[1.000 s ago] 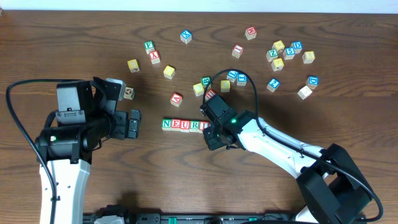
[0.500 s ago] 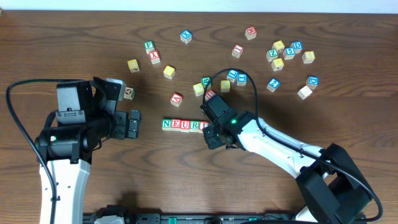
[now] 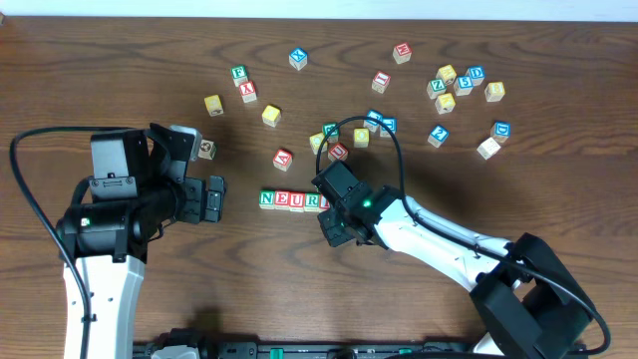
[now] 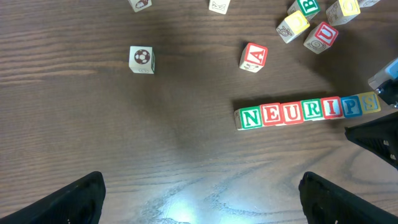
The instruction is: Spell out NEURIPS
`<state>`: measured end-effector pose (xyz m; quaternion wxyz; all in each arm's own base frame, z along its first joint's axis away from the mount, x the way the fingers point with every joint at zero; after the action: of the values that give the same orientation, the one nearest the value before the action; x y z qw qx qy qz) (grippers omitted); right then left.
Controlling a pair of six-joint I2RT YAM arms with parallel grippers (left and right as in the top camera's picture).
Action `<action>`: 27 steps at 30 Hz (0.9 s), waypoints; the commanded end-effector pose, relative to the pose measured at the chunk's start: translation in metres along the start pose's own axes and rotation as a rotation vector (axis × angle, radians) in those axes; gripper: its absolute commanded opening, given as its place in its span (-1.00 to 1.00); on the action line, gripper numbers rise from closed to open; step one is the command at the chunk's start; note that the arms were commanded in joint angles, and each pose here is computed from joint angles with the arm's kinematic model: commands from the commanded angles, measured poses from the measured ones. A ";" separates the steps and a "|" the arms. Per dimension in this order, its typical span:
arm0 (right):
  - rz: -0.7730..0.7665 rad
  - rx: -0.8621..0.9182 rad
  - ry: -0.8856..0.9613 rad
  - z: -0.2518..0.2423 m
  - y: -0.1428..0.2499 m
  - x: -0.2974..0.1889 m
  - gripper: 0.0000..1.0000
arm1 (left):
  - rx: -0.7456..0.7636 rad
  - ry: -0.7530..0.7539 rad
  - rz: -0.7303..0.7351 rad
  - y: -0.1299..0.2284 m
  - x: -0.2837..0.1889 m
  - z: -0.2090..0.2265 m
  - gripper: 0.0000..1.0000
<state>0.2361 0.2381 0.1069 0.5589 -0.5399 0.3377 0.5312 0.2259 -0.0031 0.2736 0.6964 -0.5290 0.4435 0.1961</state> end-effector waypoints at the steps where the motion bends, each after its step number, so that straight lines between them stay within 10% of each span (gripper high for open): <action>1: 0.000 0.005 0.045 -0.004 0.006 0.007 -0.97 | 0.015 -0.002 -0.026 -0.004 -0.006 0.000 0.96; 27: -0.059 0.035 0.049 -0.008 0.005 0.015 -0.97 | 0.015 -0.002 -0.026 -0.004 -0.006 0.000 0.96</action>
<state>0.2369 0.2329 0.0936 0.5756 -0.5492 0.3378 0.5030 0.2259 -0.0031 0.2736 0.6964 -0.5290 0.4435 0.1961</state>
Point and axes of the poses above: each gripper's point midway between its finger pads, its own x axis out along the fingers, its own z axis along the line the jaws close on, y = z × x, the point moved 9 cm from there along -x, back along the fingers, and after that the axes turned 14 degrees about x, right-handed, at the moved point
